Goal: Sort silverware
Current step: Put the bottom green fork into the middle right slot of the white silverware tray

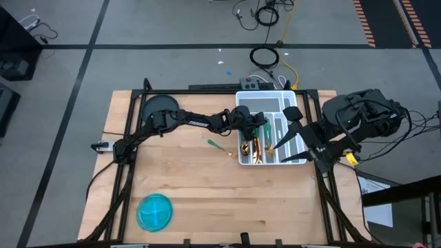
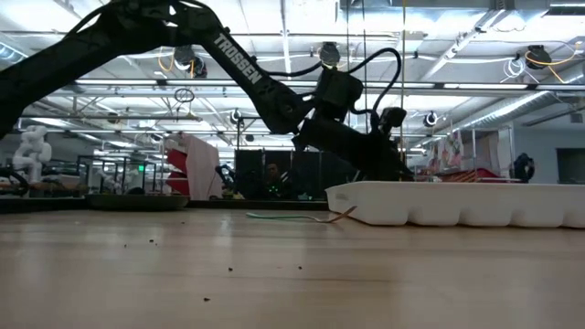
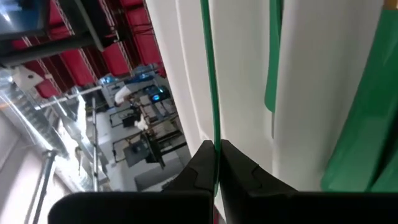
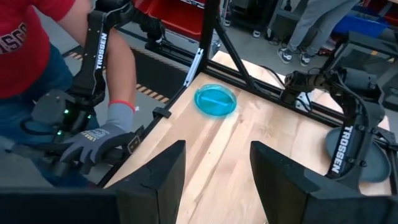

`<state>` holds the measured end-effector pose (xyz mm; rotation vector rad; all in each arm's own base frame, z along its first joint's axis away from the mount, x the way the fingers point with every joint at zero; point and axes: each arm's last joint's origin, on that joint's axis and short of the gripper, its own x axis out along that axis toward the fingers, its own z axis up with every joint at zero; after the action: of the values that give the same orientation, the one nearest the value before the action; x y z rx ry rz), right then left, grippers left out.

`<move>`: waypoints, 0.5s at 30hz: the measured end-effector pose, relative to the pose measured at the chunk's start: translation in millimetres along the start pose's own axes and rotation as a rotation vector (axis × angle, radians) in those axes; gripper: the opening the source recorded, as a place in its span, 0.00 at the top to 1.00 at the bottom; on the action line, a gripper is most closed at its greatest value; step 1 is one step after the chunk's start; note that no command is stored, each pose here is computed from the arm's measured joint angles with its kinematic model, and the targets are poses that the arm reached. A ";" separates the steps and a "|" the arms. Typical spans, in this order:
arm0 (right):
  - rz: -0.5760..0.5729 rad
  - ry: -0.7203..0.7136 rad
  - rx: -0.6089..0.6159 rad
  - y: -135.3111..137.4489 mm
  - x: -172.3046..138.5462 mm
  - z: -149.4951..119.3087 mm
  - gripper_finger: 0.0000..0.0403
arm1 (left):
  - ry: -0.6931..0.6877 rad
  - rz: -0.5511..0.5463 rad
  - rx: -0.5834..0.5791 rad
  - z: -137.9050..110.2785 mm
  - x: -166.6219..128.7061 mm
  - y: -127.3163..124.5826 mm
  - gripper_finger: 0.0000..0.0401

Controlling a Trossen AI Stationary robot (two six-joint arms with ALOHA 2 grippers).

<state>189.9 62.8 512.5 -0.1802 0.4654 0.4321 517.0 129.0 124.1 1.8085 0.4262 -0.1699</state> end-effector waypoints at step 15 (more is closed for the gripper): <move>0.009 0.001 0.016 1.4 0.1 0.0 0.58 | -0.067 -0.026 -0.038 4.3 1.8 4.4 0.84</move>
<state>189.4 64.0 512.4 -0.1630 0.4707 0.4365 520.8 124.2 126.3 1.7556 0.4028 -0.2383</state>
